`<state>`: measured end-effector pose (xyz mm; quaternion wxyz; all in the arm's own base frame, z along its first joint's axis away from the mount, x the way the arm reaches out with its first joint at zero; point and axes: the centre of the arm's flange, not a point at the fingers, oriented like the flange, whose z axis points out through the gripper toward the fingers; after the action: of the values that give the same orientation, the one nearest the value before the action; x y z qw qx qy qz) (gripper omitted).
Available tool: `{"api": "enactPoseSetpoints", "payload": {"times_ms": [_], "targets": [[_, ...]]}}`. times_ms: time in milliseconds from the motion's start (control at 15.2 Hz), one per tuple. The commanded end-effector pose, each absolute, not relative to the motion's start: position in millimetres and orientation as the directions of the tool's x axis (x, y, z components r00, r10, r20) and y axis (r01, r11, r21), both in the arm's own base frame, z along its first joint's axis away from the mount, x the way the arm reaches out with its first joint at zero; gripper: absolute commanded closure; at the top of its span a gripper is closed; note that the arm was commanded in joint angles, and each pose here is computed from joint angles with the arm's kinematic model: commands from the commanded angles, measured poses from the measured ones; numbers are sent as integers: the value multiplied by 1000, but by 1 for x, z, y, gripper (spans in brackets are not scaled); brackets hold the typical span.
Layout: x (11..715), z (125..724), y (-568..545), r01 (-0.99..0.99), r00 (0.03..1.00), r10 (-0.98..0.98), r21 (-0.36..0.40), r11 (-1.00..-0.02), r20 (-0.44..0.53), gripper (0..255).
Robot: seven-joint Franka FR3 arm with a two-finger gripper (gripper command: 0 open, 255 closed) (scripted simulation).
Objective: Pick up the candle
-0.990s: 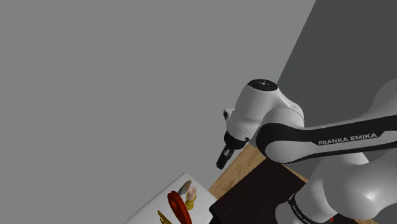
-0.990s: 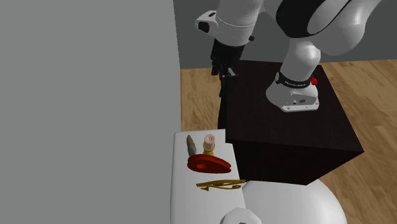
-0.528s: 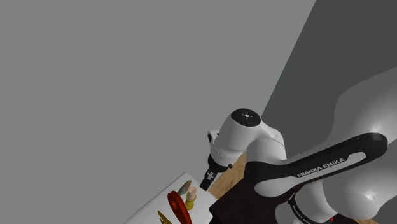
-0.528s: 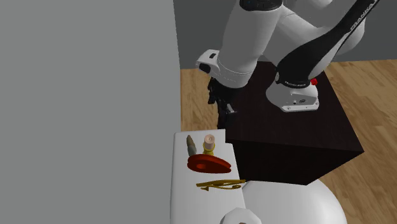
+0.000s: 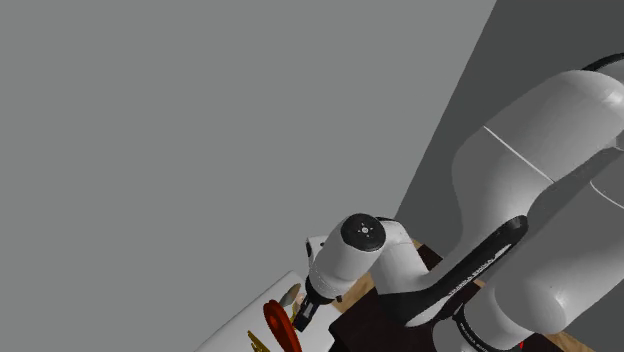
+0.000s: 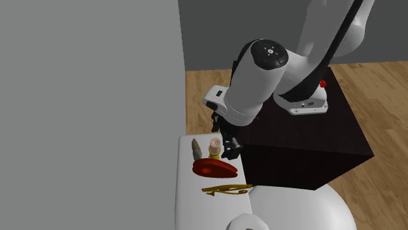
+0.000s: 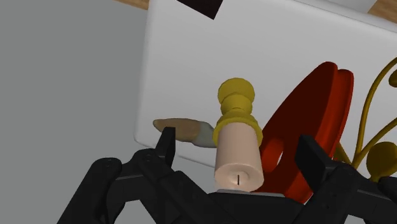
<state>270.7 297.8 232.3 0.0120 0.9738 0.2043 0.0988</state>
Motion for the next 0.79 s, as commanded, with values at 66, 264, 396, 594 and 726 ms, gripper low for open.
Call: {"api": "enactPoseSetpoints", "payload": {"times_ms": [66,264,396,594,726], "targets": [[269,216,299,402,893,406,62,-913,192,0],[269,202,299,402,893,406,62,-913,192,0],[269,202,299,402,893,406,62,-913,192,0],[269,202,299,402,893,406,62,-913,192,255],[269,202,299,402,893,406,62,-913,192,255]]}}
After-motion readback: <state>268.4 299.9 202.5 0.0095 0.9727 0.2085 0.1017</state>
